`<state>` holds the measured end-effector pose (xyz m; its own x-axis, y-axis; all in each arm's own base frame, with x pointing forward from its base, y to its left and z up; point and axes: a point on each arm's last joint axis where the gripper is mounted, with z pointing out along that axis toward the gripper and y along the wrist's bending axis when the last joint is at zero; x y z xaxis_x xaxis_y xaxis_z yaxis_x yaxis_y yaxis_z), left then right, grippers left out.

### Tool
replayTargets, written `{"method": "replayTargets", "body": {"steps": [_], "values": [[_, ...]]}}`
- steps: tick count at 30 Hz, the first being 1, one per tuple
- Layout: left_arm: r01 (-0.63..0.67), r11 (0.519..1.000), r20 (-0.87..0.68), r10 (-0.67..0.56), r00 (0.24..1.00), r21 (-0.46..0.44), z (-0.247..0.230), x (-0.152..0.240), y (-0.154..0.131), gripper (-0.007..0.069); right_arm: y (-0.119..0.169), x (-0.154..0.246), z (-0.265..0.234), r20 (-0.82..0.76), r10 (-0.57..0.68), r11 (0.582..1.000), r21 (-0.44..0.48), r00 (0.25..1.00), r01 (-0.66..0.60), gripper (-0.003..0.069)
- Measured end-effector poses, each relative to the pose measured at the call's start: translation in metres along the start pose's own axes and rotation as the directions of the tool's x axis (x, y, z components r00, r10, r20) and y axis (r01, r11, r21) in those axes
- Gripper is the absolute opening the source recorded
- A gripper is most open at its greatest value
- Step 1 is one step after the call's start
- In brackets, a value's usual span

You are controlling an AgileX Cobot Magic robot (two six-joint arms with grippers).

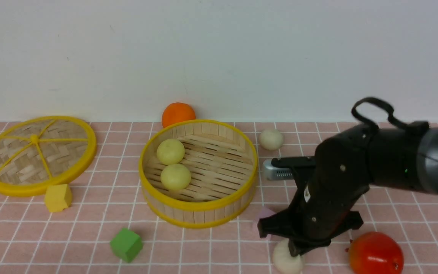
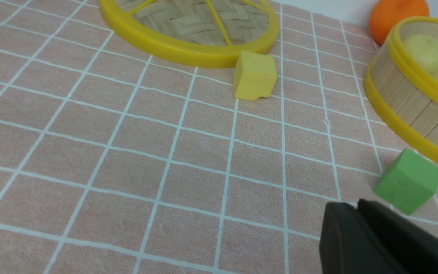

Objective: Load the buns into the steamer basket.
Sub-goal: Use the right arm to put the steamed stuffed bun into the steamer

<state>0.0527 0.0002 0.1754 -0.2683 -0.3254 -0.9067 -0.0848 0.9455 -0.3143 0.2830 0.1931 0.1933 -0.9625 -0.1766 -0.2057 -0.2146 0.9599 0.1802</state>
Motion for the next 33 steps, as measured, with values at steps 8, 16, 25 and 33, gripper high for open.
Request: {"method": "replayTargets", "body": {"steps": [8, 16, 25, 33], "values": [[0.0, 1.0, 0.0, 0.0, 1.0, 0.0, 0.0, 0.0, 0.0, 0.0087, 0.038, -0.051, -0.078, 0.272, -0.078, 0.975, -0.182, 0.959, 0.13, 0.0017], [0.0, 1.0, 0.0, 0.0, 1.0, 0.0, 0.0, 0.0, 0.0, 0.0097, 0.053, -0.1, -0.034, 0.381, -0.049, 0.966, -0.215, 0.923, 0.14, 0.0017], [0.0, 1.0, 0.0, 0.0, 1.0, 0.0, 0.0, 0.0, 0.0, 0.0107, 0.05, -0.104, 0.036, 0.284, 0.008, 0.969, -0.239, 0.959, 0.063, 0.0018], [-0.001, 1.0, 0.0, 0.001, 1.0, -0.001, 0.0, 0.0, 0.0, 0.0114, 0.051, -0.106, 0.029, 0.292, -0.005, 0.969, -0.235, 0.956, 0.077, 0.0143]]}}
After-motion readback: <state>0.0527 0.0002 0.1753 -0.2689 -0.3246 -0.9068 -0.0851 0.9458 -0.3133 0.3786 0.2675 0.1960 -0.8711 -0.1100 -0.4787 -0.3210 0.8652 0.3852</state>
